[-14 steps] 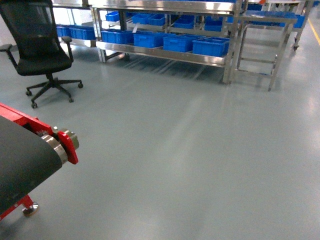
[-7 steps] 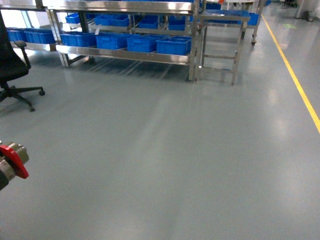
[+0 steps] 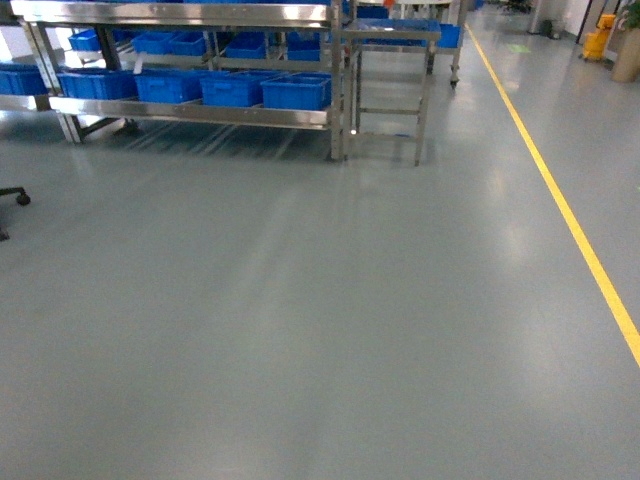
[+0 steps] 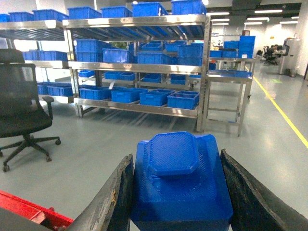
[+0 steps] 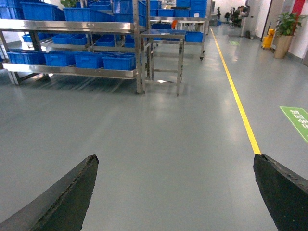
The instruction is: Pick blue part to blue bin on bottom shelf
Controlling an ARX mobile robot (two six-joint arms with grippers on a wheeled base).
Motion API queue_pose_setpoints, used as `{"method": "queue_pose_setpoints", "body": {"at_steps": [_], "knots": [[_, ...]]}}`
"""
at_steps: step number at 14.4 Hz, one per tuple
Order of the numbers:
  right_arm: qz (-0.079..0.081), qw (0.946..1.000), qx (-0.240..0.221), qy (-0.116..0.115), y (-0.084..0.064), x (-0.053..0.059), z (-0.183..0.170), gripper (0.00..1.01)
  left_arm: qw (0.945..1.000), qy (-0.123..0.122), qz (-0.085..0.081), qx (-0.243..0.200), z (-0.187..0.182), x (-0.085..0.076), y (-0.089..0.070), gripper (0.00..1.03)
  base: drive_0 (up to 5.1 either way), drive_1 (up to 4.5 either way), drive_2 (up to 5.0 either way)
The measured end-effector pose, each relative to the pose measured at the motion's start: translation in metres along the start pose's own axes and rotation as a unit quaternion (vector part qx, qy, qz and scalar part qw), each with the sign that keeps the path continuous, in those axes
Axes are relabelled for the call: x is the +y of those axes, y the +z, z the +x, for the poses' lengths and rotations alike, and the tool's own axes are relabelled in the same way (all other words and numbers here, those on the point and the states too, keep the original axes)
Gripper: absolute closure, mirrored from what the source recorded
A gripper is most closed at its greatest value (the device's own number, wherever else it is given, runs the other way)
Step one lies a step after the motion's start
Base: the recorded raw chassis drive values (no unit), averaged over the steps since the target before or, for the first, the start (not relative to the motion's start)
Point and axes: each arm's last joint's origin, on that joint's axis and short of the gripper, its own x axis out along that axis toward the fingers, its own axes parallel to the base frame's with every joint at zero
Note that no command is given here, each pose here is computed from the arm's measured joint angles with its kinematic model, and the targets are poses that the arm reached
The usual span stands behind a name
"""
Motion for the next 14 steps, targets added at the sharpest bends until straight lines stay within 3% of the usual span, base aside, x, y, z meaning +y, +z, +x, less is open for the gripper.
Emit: {"method": "queue_pose_setpoints", "body": {"at_steps": [8,14], "knots": [[0.0,1.0,0.0,0.0,0.0,0.0,0.0,0.03,1.0,0.0,0.0,0.0,0.0,0.0,0.0,0.59,-1.6,-1.59,-1.6],[0.0,1.0,0.0,0.0,0.0,0.0,0.0,0.03,1.0,-0.002,0.0,0.0,0.0001,-0.0004,-0.0001,0.59,0.0,0.0,0.0]]}}
